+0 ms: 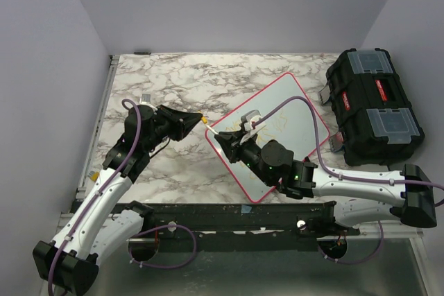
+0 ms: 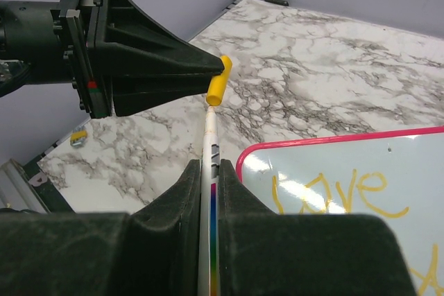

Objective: Write a sentence on the whiteboard
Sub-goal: Insert the whiteboard marker without the cap into the pen cap, then pass from the right arm to the left, then put down the whiteboard marker at the center of the board.

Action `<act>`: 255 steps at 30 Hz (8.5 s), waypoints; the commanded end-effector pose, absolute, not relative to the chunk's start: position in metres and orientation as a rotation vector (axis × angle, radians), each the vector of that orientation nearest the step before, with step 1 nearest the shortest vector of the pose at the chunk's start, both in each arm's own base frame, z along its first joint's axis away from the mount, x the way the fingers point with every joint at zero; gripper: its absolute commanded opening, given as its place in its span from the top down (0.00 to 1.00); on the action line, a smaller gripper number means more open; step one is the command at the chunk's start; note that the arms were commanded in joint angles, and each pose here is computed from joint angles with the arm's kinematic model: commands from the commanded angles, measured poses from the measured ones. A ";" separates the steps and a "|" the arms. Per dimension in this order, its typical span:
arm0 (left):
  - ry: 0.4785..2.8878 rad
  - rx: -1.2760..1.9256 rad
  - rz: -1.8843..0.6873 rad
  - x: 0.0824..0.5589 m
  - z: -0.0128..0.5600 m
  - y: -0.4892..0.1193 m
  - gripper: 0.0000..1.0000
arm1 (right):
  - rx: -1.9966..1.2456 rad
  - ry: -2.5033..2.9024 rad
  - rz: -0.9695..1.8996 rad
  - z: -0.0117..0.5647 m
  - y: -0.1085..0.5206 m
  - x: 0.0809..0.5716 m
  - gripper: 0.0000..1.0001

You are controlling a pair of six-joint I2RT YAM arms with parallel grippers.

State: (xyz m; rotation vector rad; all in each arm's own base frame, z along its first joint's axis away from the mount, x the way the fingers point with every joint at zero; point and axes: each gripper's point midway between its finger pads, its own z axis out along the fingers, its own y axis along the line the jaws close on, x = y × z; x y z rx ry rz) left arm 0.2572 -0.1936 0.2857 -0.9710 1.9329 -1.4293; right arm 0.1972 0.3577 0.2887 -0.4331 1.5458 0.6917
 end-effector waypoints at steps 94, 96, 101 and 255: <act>1.759 -0.798 -1.652 0.212 0.334 -0.190 1.00 | -0.318 1.357 0.958 0.340 0.417 0.215 0.99; 1.757 -0.780 -1.655 0.210 0.336 -0.190 1.00 | -0.356 1.350 0.986 0.342 0.423 0.214 0.99; 1.773 -0.757 -1.626 0.207 0.338 -0.191 1.00 | -0.560 1.317 0.934 0.333 0.440 0.205 0.99; 2.676 -0.284 -0.130 0.185 0.056 -0.150 0.39 | -0.192 1.723 0.558 0.303 0.221 0.193 0.04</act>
